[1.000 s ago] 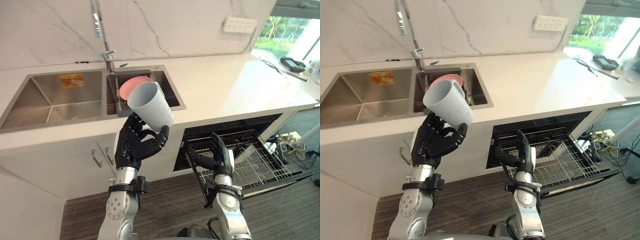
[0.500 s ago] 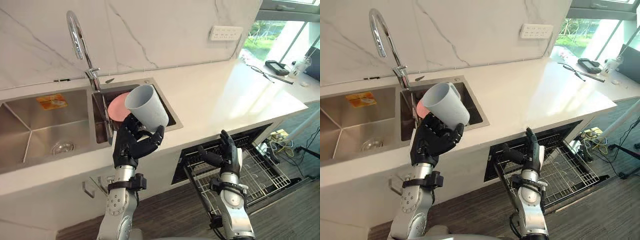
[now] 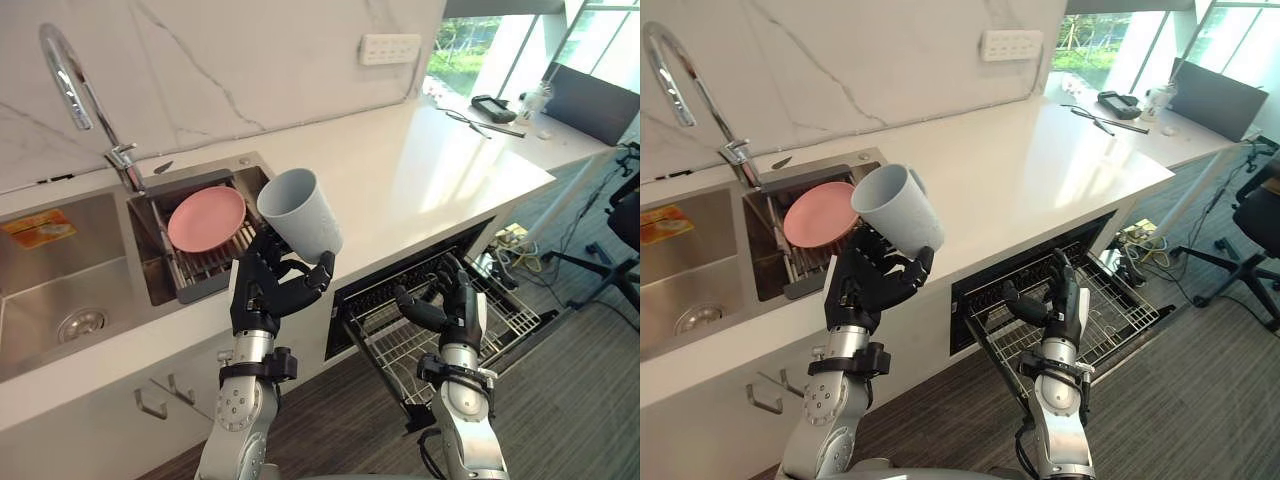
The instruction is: Walk over to the sink, pick up the cup, carry it to the dishwasher, place the cup inside the dishwasher, then close the dishwasher door
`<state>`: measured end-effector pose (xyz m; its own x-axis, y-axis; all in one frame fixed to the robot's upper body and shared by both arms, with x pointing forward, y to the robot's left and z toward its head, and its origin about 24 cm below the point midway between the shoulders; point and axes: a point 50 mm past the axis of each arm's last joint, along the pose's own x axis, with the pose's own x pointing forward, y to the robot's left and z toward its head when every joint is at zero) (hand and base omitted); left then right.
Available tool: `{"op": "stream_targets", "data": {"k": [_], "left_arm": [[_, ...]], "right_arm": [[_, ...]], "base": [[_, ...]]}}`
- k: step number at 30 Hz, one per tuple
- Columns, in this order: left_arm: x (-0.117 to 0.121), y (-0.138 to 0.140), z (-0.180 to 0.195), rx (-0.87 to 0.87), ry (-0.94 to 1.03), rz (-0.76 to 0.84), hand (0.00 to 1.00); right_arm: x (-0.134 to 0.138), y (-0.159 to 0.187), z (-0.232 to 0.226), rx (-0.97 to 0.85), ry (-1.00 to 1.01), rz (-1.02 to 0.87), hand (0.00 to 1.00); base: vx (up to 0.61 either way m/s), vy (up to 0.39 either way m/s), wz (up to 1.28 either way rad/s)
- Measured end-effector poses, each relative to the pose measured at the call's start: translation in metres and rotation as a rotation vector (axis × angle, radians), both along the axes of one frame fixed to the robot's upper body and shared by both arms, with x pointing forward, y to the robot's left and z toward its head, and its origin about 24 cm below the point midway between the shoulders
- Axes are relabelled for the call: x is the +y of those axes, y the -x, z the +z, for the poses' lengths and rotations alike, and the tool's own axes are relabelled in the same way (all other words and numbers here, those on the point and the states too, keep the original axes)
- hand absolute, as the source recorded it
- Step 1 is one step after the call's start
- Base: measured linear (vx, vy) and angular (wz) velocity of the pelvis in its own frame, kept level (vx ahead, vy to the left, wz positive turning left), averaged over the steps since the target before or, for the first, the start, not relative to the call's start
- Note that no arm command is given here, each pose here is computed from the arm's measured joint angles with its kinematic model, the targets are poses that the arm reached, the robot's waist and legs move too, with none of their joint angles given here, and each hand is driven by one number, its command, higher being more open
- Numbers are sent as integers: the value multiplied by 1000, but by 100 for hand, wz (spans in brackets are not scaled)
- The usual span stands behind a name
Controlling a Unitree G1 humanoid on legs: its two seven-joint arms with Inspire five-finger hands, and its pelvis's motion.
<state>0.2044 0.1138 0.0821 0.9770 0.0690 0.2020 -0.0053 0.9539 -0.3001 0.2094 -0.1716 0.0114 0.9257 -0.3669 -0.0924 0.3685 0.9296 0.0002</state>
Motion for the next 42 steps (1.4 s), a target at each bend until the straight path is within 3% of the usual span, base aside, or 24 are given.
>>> {"op": "stream_targets", "data": {"k": [16,30,42], "left_arm": [[5,0,6,-28,-69,56,30],[40,-15,-15,65,-160,195,30],[33,-24,-26,102,-194,128,30]], "right_arm": [[11,2,15,-83,-79,77,90],[26,-8,44,-249,-203,253,90],[42,-14,59,-331,-287,401,90]], "base": [[-21,16,-36],[-39,7,-22],[-3,3,2]]}}
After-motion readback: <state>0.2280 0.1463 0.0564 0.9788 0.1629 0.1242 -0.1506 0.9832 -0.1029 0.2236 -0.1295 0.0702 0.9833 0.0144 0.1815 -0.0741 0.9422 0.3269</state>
